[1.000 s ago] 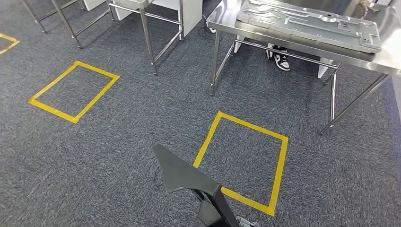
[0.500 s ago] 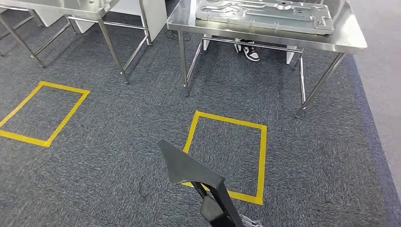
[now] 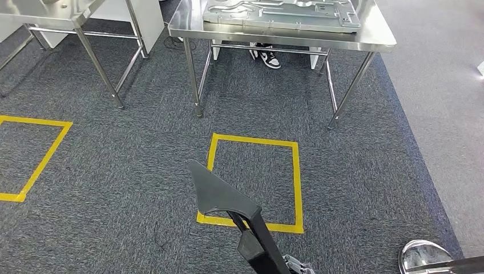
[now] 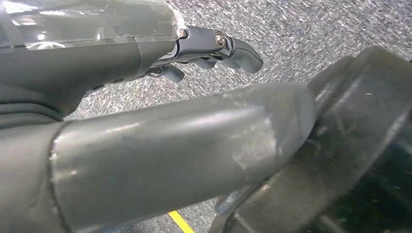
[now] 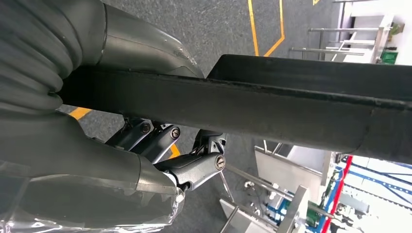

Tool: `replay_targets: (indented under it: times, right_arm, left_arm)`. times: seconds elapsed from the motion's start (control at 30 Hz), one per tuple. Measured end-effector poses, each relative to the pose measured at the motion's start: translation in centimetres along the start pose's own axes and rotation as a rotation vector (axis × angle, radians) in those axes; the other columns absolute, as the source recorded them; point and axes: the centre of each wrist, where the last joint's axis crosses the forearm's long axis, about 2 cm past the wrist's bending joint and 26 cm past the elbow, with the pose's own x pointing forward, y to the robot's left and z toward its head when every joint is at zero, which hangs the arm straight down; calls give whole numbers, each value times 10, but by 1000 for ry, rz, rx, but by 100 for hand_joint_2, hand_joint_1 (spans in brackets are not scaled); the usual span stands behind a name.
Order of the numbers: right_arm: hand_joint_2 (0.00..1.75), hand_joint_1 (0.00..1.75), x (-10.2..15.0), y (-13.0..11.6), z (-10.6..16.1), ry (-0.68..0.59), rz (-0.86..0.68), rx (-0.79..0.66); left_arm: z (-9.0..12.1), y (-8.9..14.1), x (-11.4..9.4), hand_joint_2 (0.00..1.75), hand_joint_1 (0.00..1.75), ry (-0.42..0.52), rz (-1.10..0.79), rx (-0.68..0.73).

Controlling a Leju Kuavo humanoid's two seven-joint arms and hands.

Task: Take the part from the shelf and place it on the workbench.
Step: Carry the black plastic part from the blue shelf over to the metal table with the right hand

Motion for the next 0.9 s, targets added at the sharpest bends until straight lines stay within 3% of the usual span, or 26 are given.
replay_targets:
  times: [0.9]
  right_arm:
    - [175, 175, 3, 9, -4, 3, 25, -17]
  left_arm:
    - [0, -2, 0, 0, 0, 2, 5, -14]
